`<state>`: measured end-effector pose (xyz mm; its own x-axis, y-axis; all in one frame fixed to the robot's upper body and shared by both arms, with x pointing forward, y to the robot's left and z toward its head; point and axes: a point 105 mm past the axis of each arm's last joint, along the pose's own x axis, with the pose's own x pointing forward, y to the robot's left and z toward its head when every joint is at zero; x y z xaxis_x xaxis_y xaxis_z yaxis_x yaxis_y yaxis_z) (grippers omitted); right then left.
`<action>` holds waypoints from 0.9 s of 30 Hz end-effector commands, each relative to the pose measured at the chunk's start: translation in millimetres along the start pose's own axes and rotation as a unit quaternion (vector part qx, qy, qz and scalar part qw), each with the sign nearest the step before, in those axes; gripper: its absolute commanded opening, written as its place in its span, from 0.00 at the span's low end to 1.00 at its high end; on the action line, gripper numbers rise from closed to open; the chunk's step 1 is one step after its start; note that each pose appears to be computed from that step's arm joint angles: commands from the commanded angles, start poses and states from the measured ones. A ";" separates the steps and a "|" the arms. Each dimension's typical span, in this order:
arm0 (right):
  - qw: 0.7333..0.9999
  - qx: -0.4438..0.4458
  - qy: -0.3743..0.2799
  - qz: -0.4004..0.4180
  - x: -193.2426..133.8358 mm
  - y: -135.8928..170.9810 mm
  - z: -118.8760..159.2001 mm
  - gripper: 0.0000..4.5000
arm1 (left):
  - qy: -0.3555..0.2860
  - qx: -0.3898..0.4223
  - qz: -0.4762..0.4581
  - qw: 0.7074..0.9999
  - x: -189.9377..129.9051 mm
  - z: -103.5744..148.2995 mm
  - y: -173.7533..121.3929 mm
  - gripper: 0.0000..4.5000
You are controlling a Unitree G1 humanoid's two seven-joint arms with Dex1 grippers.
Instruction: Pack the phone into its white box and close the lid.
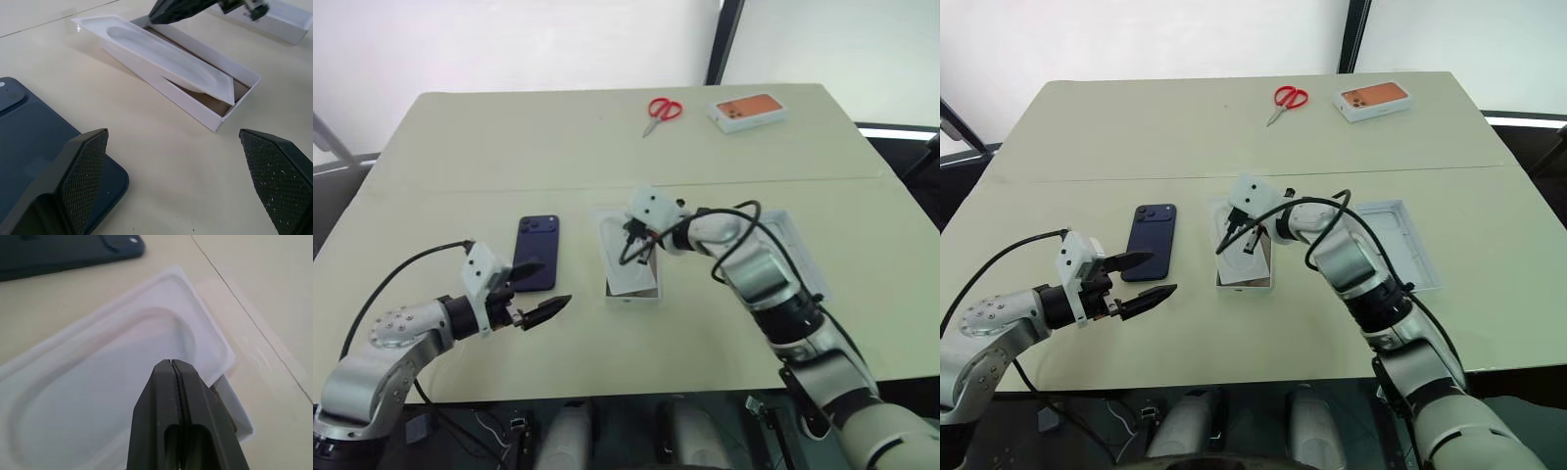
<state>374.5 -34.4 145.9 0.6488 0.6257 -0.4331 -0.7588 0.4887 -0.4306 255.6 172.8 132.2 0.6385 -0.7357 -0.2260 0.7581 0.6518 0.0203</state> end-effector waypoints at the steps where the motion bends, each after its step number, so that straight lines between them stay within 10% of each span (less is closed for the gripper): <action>1: 0.999 0.005 -0.026 -0.025 3.4 -8.7 16.6 0.00 | -0.018 0.018 0.006 1.000 -1.2 9.8 1.3 1.00; 27: 0.997 -0.031 0.047 -0.058 -29.0 -8.0 -9.1 0.00 | -0.024 0.016 0.003 1.000 3.3 9.7 -0.1 1.00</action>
<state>361.2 -67.0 134.2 0.7181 0.4652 -0.5177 -0.6955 0.5081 -0.5081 258.3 169.4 134.7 0.6457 -0.7368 -0.2006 0.7549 0.6555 0.0226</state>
